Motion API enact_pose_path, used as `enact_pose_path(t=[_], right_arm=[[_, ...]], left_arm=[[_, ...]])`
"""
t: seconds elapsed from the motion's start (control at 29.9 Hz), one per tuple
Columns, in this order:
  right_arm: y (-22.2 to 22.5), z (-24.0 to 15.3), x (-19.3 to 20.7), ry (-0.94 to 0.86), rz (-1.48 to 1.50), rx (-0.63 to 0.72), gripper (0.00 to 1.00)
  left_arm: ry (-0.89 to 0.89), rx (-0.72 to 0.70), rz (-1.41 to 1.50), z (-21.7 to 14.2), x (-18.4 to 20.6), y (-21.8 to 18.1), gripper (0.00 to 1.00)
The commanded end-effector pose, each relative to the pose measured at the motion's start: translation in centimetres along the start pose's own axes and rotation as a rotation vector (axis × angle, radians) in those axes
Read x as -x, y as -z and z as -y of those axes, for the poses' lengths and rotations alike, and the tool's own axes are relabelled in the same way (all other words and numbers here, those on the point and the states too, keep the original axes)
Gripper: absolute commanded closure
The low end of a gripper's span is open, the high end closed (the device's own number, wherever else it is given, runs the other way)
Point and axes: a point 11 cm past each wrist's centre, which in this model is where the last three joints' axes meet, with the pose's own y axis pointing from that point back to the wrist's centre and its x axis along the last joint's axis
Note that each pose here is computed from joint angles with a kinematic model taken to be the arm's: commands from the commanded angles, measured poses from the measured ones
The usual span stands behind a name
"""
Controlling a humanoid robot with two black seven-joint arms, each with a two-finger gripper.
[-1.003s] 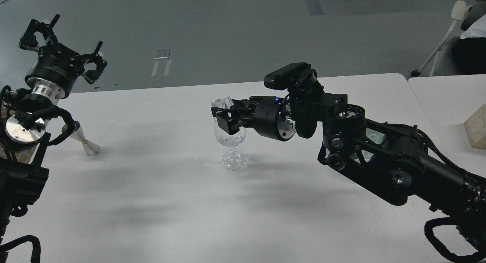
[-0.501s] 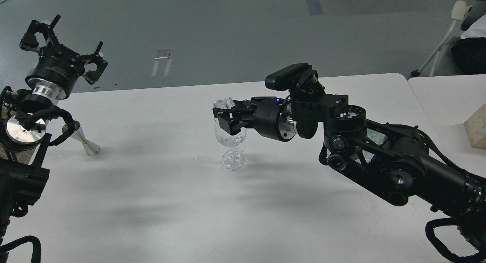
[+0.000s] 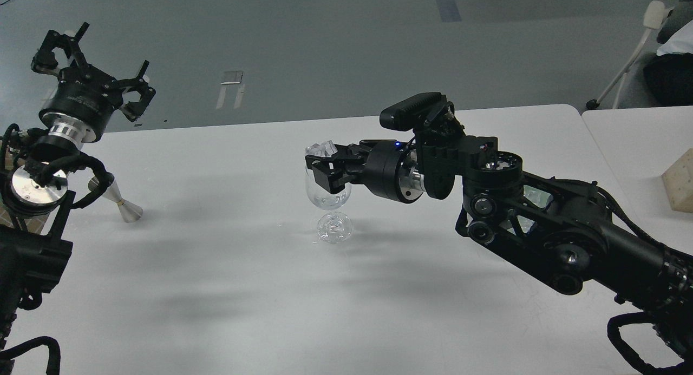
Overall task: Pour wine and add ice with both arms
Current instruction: 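Hold the ice cube above the glass rim with the right gripper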
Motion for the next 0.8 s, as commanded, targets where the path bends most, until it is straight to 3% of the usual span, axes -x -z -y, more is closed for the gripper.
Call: enact_pose_path(t=[0.0,0.5,0.77], right_arm=[[0.06,0.01,-0.05,-0.002,0.002,-0.002,0.64],[-0.04,-0.01,-0.07,-0.003,0.005,0.000,0.63],[-0.14,0.02,0.02,-0.001,0.007,0.003,0.46]], left_arm=[[-0.001,0.001,-0.002,-0.04,-0.05,-0.01,0.02],[0.000,-0.002,-0.006,-0.03,-0.02,0.31,0.02],[-0.002,-0.002,-0.006,-0.04,-0.07,0.32,0.02]])
